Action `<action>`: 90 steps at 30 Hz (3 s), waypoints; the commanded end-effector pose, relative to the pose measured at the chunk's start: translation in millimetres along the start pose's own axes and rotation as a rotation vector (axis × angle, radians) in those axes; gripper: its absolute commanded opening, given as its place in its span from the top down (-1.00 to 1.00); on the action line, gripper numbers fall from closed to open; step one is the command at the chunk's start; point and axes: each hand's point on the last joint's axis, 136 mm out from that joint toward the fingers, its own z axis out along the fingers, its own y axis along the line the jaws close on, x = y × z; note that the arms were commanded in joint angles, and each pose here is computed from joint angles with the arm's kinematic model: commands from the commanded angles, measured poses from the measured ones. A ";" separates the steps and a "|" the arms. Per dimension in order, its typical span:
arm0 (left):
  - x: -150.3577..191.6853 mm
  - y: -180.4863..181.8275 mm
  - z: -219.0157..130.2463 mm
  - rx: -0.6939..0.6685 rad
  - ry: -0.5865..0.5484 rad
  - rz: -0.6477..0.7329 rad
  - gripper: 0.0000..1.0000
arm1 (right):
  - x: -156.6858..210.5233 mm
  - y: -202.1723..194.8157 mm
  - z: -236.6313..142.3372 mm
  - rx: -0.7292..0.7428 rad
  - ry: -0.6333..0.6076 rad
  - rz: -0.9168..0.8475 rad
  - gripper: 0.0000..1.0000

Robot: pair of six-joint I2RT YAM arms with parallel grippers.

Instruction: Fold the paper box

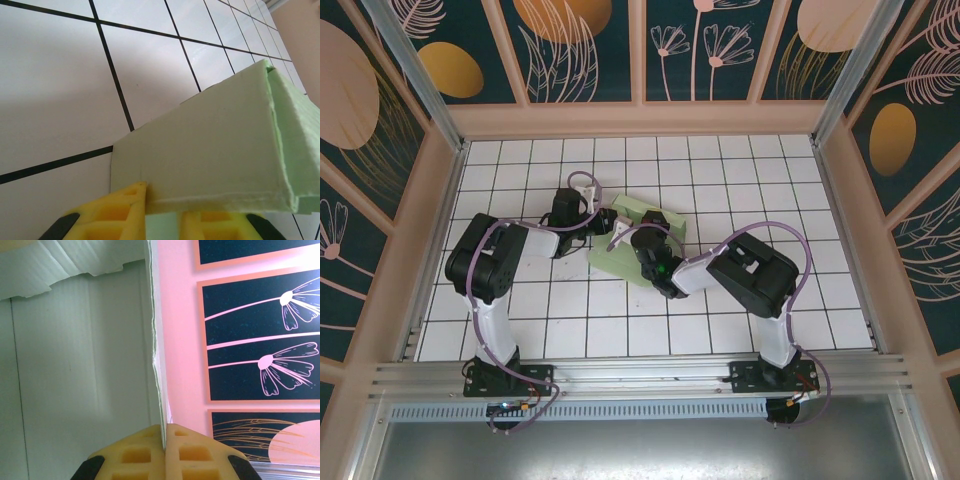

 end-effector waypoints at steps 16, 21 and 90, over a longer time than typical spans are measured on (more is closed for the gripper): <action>-26.6 5.6 -18.4 -0.162 -0.079 0.388 0.59 | -16.1 16.0 -8.6 -0.099 -0.098 0.014 1.00; -31.1 1.3 -15.5 -0.133 -0.116 0.449 0.54 | -20.2 18.5 -10.2 -0.129 -0.120 0.025 1.00; -38.0 -26.0 -9.5 -0.223 -0.143 0.512 0.87 | 40.8 -114.3 6.0 -0.808 -0.031 1.620 -0.56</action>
